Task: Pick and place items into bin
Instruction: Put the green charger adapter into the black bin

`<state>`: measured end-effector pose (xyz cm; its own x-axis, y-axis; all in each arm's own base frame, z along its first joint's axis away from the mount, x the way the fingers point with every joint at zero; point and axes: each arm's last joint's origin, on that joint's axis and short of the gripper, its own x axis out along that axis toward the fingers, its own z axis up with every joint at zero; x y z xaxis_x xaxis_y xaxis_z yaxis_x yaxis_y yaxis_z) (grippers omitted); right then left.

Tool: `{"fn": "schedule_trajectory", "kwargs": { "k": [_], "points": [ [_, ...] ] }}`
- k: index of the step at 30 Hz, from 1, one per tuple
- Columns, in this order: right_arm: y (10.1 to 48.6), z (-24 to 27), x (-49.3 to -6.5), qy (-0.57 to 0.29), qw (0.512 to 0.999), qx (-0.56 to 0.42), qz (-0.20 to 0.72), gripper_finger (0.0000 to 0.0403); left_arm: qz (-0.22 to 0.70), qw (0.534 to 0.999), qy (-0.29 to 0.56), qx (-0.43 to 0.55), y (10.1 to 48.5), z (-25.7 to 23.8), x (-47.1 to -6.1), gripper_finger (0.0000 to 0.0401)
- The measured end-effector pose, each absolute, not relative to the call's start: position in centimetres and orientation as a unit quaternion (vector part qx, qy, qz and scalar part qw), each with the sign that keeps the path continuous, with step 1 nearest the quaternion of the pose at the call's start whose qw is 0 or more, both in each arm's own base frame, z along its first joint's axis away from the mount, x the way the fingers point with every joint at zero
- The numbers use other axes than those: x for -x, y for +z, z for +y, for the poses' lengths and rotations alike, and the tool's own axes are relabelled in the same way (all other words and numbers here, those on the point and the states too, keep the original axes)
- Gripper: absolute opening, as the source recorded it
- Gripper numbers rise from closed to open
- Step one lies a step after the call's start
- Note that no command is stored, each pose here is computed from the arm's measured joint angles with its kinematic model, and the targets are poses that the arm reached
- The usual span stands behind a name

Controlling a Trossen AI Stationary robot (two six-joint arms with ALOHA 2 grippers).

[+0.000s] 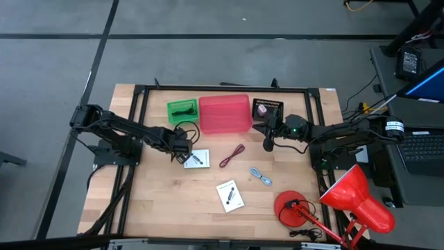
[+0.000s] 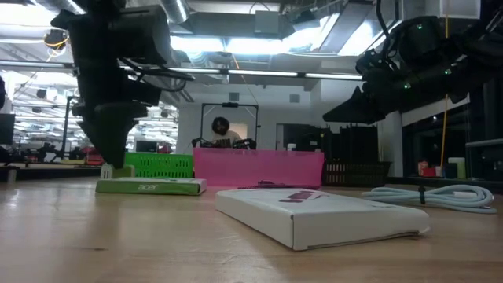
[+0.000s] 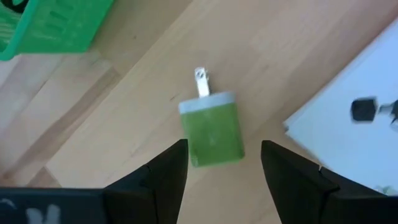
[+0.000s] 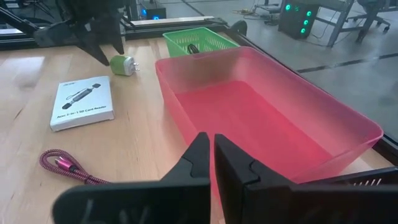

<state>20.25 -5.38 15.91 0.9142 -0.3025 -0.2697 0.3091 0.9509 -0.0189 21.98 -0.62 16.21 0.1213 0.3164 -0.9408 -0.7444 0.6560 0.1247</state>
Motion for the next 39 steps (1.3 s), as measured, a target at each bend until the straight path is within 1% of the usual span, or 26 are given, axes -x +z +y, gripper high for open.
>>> {"fn": "schedule_trajectory", "kwargs": {
  "k": [3,21,32,39],
  "points": [
    [15.9,-5.4,-20.3,-0.156,0.978,-0.012,0.135,0.0007,0.541,0.728,0.368,0.202,16.3,-0.4,-22.2,0.02],
    [15.9,-5.4,-20.3,-0.156,0.978,-0.012,0.135,0.0007,0.538,0.713,0.39,0.224,16.1,0.7,-22.3,0.0195],
    [15.9,-5.3,-20.3,-0.155,0.978,-0.012,0.135,0.0007,0.575,0.688,0.395,0.199,14.2,0.7,-22.7,0.0194],
    [15.9,-5.3,-20.3,-0.155,0.978,-0.012,0.135,0.0007,0.586,0.688,0.385,0.185,13.9,0.7,-22.7,0.0194]
  ]
}}
